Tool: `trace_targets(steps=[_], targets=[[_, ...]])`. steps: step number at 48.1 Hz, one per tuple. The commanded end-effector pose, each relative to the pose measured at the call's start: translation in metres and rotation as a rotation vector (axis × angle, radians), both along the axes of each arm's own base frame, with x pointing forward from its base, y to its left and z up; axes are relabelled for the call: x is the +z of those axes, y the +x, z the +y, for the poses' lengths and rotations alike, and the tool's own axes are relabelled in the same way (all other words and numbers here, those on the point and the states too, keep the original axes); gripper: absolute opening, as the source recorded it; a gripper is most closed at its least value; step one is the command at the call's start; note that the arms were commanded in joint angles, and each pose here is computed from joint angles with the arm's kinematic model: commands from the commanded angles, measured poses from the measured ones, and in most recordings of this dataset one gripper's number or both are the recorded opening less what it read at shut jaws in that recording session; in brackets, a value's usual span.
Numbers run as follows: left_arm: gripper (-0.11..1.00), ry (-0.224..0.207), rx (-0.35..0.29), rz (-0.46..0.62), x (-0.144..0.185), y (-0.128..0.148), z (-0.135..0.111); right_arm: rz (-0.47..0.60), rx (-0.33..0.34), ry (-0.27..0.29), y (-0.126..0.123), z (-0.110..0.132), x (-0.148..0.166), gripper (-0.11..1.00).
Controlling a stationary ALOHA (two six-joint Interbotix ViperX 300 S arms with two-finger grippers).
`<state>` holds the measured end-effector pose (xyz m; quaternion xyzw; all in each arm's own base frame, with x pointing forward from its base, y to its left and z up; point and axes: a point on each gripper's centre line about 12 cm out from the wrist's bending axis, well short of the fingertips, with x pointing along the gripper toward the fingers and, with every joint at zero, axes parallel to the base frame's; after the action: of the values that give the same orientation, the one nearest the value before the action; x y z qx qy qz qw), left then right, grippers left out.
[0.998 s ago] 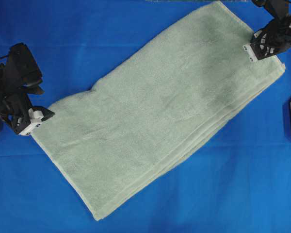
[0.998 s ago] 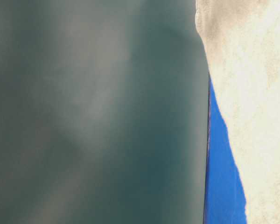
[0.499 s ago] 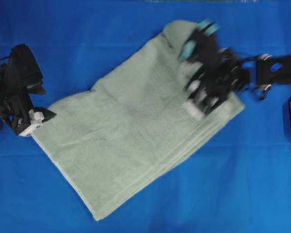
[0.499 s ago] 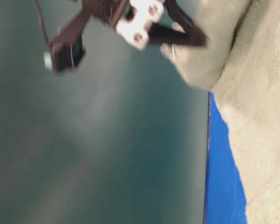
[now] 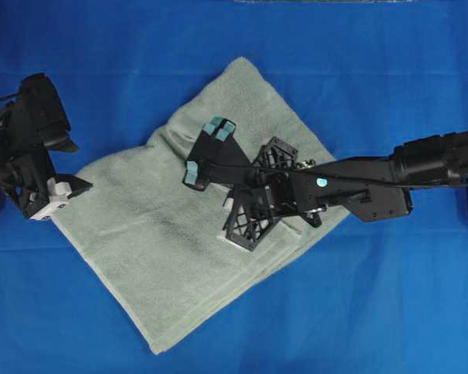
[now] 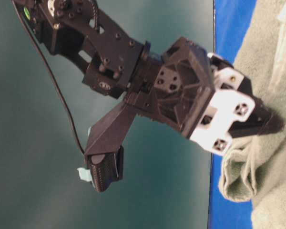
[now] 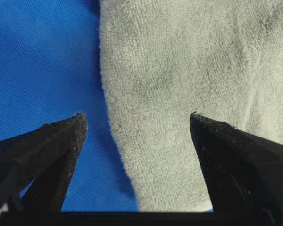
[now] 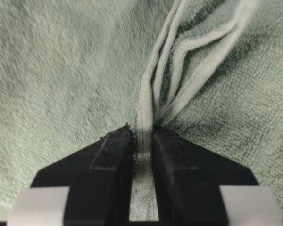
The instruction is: Fold a bath towel.
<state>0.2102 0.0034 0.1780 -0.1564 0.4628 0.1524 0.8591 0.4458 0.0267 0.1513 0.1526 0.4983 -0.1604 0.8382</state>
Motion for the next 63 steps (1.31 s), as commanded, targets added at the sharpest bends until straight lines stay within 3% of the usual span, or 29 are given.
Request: trace_targets(steps=[1, 22, 24, 30, 33, 41, 52, 63], targets=[[0.85, 0.000, -0.012, -0.032, 0.009, 0.006, -0.002, -0.053, 0.007, 0.004, 0.006, 0.002, 0.017, 0.17], [0.85, 0.001, -0.018, -0.031, 0.009, 0.006, -0.003, -0.041, 0.005, 0.011, 0.006, 0.002, 0.007, 0.17], [0.85, 0.004, -0.023, -0.033, 0.009, 0.006, -0.003, -0.043, 0.004, 0.012, 0.006, 0.002, 0.007, 0.24], [0.85, 0.006, -0.030, -0.036, 0.010, 0.007, -0.004, -0.045, -0.002, 0.006, 0.004, 0.001, 0.013, 0.61], [0.85, 0.008, -0.040, -0.040, 0.010, 0.007, -0.005, -0.054, -0.001, -0.001, 0.000, 0.000, 0.024, 0.69], [0.85, 0.011, -0.074, -0.058, 0.013, 0.008, -0.010, -0.083, -0.009, -0.024, -0.021, -0.008, 0.050, 0.64], [0.85, 0.017, -0.126, -0.085, 0.015, 0.010, -0.017, 0.017, -0.145, -0.026, -0.072, -0.043, 0.037, 0.64], [0.85, 0.069, -0.263, -0.119, 0.022, 0.014, -0.029, 0.008, -0.193, -0.014, -0.092, -0.057, 0.029, 0.64]])
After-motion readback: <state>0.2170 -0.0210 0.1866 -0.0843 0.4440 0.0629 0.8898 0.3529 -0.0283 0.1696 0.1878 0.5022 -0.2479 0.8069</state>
